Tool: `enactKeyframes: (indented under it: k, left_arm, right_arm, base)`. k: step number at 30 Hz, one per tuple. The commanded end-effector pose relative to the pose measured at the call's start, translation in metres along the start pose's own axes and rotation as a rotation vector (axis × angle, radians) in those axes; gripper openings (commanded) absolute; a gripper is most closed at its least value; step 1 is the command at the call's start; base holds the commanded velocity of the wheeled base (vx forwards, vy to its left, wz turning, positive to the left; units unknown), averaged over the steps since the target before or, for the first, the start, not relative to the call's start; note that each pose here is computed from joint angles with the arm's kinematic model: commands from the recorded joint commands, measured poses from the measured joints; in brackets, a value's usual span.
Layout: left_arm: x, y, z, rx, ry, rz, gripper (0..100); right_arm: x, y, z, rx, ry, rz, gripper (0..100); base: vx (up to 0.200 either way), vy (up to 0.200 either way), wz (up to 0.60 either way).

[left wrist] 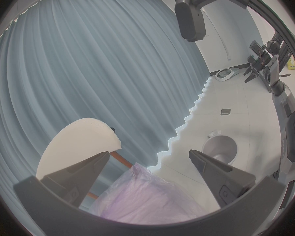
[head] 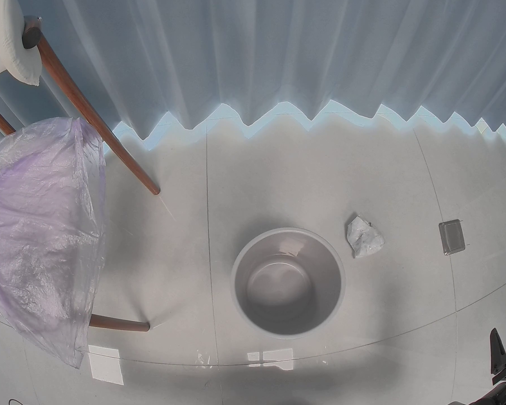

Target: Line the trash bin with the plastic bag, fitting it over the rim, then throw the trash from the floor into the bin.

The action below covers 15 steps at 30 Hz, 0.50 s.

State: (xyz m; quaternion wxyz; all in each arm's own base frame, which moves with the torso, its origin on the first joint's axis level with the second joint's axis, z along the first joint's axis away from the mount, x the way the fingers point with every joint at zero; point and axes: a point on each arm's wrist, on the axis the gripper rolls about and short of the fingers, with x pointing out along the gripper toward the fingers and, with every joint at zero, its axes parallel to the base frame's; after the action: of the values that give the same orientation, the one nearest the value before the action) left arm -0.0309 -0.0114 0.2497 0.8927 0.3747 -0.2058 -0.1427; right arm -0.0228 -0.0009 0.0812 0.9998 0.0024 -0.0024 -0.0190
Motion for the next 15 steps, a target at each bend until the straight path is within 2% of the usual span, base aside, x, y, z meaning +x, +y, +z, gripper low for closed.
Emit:
enactKeyframes:
  k: [1, 8, 15]
  left_arm:
    - [0.013, 0.011, 0.003, -0.008, 0.003, -0.028, 100]
    - [0.025, 0.024, 0.010, -0.007, -0.019, -0.053, 100]
    - [0.044, 0.033, 0.007, -0.041, -0.047, -0.143, 100]
  right_arm:
    - [0.000, 0.000, -0.005, 0.000, 0.000, 0.000, 100]
    - [0.000, 0.000, -0.005, 0.000, 0.000, 0.000, 100]
    - [0.000, 0.000, -0.005, 0.000, 0.000, -0.002, 100]
  base:
    - [0.000, 0.000, 0.00]
    - [0.000, 0.000, 0.00]
    - [0.000, 0.000, 0.00]
